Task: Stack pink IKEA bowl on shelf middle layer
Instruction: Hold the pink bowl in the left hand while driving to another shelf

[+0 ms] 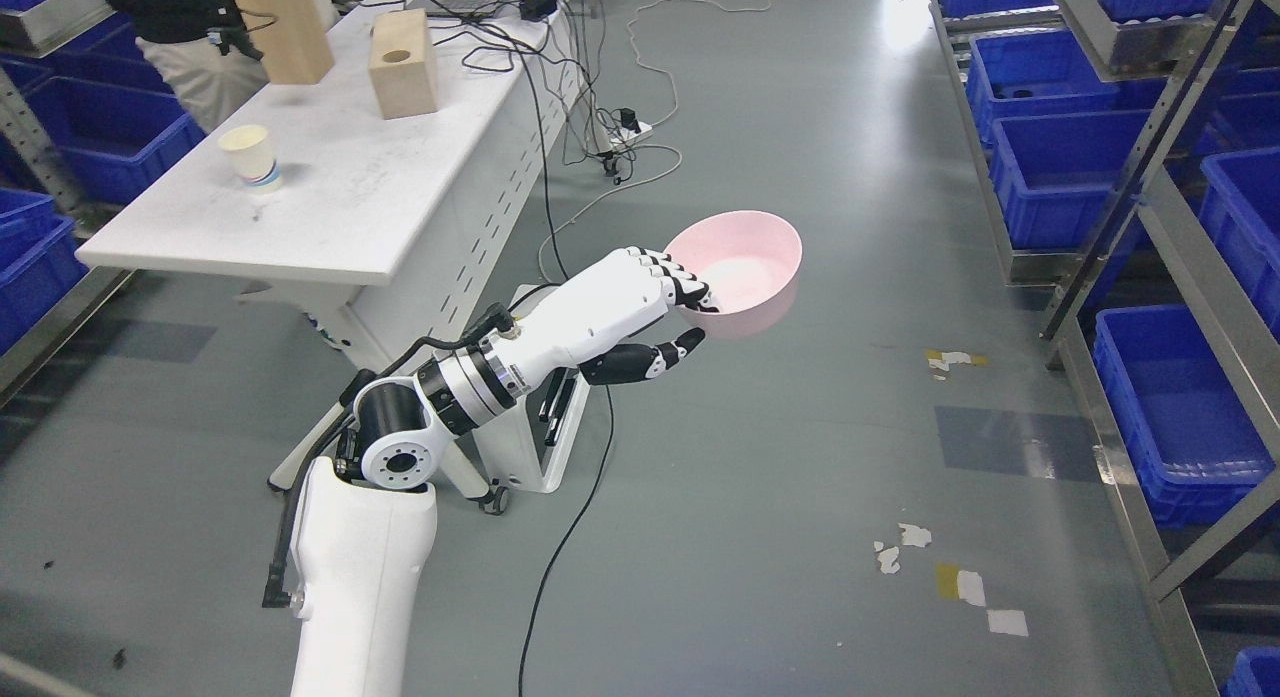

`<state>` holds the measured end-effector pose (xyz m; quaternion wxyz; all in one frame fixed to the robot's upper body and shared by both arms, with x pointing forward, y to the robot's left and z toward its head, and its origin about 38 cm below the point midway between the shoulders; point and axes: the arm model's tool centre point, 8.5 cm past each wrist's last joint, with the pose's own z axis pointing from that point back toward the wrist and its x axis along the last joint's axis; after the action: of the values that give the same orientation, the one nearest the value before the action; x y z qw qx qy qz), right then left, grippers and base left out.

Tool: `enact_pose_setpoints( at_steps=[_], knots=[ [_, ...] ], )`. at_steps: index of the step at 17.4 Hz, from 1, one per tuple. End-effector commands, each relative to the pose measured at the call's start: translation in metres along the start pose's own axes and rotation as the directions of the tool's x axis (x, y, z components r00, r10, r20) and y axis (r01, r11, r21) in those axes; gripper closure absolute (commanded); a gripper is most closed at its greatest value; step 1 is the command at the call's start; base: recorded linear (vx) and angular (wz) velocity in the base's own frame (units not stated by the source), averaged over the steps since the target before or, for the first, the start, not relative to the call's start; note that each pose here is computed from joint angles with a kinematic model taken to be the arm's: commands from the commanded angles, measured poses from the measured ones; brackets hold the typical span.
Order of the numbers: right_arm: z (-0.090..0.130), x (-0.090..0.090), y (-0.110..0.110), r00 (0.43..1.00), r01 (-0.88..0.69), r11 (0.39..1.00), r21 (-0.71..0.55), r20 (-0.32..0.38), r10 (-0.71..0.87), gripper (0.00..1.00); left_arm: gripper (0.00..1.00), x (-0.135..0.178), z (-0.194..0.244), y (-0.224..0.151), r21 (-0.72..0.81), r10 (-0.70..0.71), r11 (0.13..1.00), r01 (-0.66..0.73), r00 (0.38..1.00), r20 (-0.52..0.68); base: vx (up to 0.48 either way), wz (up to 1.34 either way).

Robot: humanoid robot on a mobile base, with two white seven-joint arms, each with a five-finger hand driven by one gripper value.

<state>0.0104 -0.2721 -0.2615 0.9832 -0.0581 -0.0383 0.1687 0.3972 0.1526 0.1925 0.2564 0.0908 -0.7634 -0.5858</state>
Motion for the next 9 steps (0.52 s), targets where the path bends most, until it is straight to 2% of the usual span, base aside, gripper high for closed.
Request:
enact_pose_setpoints(
  at_steps=[1,9],
  knots=[
    [0.0001,-0.0072,-0.0082,1.0,-0.001,1.0,-0.014,-0.003,0.001,0.0,0.98,-0.0029,0.004,0.0003,-0.014,-0.008,1.0,0.008,1.0,-0.007,0.319,-0.37],
    [0.0001,-0.0072,-0.0082,1.0,-0.001,1.0,-0.014,-0.003,0.001,0.0,0.98,0.0019,0.0016,-0.0082,-0.027,0.006,1.0,-0.005,1.0,0.007,0.308,-0.4]
  ],
)
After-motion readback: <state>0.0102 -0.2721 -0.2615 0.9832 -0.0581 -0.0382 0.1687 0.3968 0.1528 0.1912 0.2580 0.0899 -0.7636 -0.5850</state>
